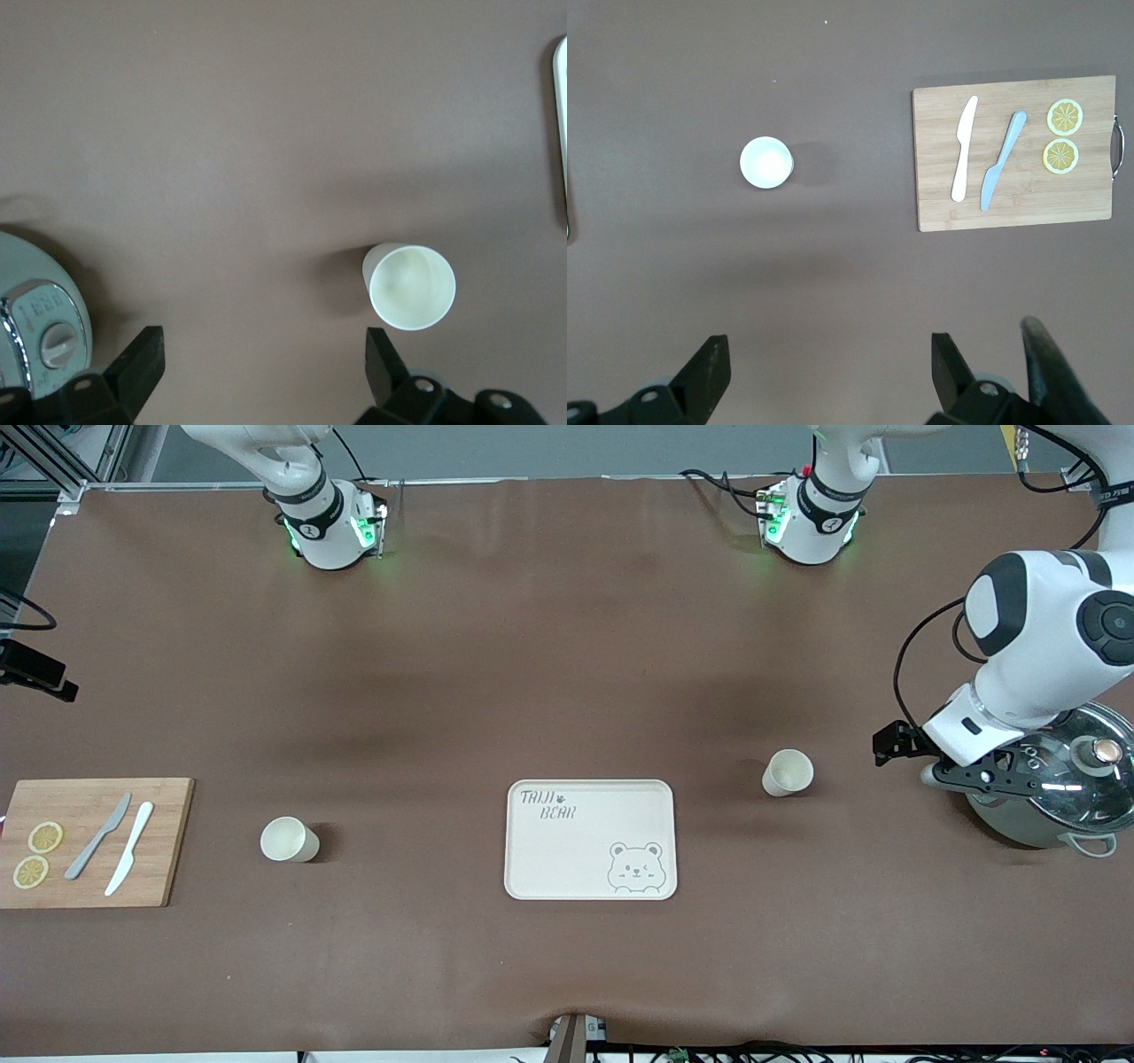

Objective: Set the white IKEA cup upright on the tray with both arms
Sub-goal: 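Lower the left gripper over the white paper cup beside the pot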

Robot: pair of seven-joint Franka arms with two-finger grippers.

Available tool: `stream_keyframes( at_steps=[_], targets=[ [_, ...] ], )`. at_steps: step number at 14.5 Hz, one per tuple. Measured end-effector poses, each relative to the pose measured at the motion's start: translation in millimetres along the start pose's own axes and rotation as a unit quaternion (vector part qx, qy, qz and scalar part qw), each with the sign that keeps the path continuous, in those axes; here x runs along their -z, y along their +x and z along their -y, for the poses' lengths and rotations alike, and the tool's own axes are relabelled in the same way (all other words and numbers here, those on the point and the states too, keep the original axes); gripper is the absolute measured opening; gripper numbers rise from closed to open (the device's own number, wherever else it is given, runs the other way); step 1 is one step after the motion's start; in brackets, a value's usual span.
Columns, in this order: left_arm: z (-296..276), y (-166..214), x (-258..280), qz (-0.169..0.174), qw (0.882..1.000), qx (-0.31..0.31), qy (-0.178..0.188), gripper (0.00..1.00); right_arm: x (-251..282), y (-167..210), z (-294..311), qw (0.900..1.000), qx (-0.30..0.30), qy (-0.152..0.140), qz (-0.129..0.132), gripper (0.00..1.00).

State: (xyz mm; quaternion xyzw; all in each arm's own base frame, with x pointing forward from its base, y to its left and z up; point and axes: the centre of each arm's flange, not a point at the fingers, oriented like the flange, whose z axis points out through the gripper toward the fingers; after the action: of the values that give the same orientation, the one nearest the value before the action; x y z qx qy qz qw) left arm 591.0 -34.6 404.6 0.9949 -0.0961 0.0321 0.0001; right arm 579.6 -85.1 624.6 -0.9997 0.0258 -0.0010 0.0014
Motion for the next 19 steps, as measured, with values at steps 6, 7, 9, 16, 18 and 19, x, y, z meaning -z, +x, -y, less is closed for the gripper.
stream_keyframes(
  at_steps=[6, 7, 9, 16, 18, 19],
  targets=[
    [-20.2, -18.5, -45.0, -0.025, 1.0, 0.01, -0.003, 1.0, -0.1, 0.1, 0.4, 1.0, 0.0, 0.0, 0.0, 1.0],
    [-29.5, -21.3, -54.8, -0.028, 1.0, 0.012, -0.005, 1.0, -0.2, 0.2, 0.5, 1.0, 0.0, 0.0, 0.0, 1.0],
    [-51.1, -23.9, -71.6, -0.031, 0.999, 0.021, -0.01, 1.0, -0.4, 0.2, 0.6, 1.0, 0.001, 0.0, 0.0, 1.0],
    [-82.9, -19.8, -113.9, -0.047, 0.998, 0.041, -0.025, 1.0, -0.8, 0.4, 1.5, 1.0, 0.001, 0.0, 0.001, 1.0],
    [-81.7, -19.9, -127.7, -0.049, 0.997, 0.045, -0.027, 1.0, -1.0, 0.3, 1.6, 1.0, 0.001, 0.0, 0.002, 1.0],
    [-80.6, -20.5, -132.4, -0.048, 0.997, 0.046, -0.027, 1.0, -1.2, 0.2, 1.6, 1.0, 0.001, 0.0, 0.002, 1.0]
  ],
)
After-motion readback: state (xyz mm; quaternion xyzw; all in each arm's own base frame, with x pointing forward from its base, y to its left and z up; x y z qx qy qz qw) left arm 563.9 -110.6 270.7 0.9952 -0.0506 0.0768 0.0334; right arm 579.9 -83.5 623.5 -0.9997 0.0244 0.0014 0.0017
